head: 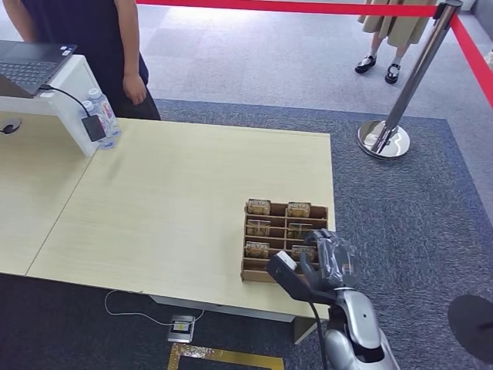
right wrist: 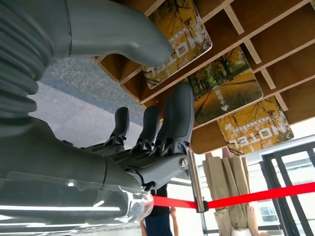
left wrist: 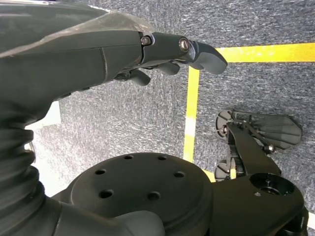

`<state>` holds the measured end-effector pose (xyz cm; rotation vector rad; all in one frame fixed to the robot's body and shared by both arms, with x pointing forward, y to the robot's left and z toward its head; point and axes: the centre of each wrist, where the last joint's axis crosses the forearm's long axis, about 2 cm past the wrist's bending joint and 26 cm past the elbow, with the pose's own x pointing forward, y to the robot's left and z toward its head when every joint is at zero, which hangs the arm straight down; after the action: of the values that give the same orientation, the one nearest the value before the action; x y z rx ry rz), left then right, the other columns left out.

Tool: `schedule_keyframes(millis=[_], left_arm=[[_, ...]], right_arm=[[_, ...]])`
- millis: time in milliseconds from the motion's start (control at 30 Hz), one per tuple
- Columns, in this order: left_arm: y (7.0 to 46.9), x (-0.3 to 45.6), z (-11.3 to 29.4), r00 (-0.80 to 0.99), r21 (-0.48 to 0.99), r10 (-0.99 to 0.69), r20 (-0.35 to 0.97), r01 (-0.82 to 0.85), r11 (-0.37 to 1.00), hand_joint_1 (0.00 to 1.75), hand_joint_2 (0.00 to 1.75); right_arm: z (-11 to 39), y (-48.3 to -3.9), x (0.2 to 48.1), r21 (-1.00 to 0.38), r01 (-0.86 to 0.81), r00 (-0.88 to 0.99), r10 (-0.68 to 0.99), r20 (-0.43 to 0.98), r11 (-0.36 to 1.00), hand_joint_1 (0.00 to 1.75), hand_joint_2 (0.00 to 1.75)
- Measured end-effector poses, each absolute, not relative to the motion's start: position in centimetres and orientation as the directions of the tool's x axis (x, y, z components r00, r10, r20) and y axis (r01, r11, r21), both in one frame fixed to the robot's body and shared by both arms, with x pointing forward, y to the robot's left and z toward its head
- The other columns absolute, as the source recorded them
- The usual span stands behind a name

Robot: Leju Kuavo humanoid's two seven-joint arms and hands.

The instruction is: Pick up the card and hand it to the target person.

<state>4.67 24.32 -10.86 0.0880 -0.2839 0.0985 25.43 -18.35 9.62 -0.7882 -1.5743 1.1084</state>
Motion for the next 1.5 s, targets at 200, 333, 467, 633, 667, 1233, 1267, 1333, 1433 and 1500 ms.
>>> schedule_keyframes(millis=[200,333,467,633,667,1233,1267,1333,1433,1500], left_arm=[[24.3,4.7,-10.9,0.956,0.074,0.075,0.284,-0.100,0.992,0.00,1.75],[24.4,4.7,-10.9,0.956,0.075,0.070,0.285,-0.095,0.993,0.00,1.75],[24.4,4.7,-10.9,0.956,0.076,0.069,0.285,-0.094,0.993,0.00,1.75],[24.4,4.7,-10.9,0.956,0.076,0.069,0.285,-0.095,0.993,0.00,1.75],[24.4,4.7,-10.9,0.956,0.076,0.069,0.285,-0.094,0.993,0.00,1.75],[24.5,4.7,-10.9,0.956,0.072,0.066,0.285,-0.090,0.993,0.00,1.75],[24.5,4.7,-10.9,0.956,0.072,0.066,0.285,-0.090,0.993,0.00,1.75],[24.5,4.7,-10.9,0.956,0.073,0.066,0.285,-0.090,0.993,0.00,1.75],[24.5,4.7,-10.9,0.956,0.073,0.065,0.285,-0.090,0.993,0.00,1.75],[24.5,4.7,-10.9,0.956,0.073,0.066,0.285,-0.091,0.993,0.00,1.75]], right_arm=[[9.3,-18.4,25.7,-0.933,-0.054,-0.271,0.894,0.357,0.356,0.92,1.75],[9.1,-18.3,25.8,-0.934,-0.061,-0.269,0.895,0.356,0.353,0.91,1.75],[9.0,-18.3,26.0,-0.934,-0.063,-0.270,0.895,0.356,0.352,0.90,1.75],[9.0,-18.4,26.4,-0.935,-0.064,-0.270,0.896,0.354,0.350,0.91,1.75],[9.0,-18.5,26.4,-0.935,-0.064,-0.269,0.896,0.353,0.350,0.92,1.75],[9.0,-18.6,26.8,-0.934,-0.061,-0.261,0.898,0.355,0.352,1.75,1.75],[9.0,-18.6,26.8,-0.934,-0.061,-0.261,0.898,0.355,0.352,1.75,1.75],[9.0,-18.6,26.8,-0.934,-0.060,-0.261,0.898,0.355,0.352,1.75,1.75],[9.0,-18.6,26.8,-0.934,-0.060,-0.261,0.898,0.355,0.352,1.75,1.75],[9.0,-18.6,26.8,-0.934,-0.058,-0.263,0.897,0.355,0.352,1.75,1.75]])
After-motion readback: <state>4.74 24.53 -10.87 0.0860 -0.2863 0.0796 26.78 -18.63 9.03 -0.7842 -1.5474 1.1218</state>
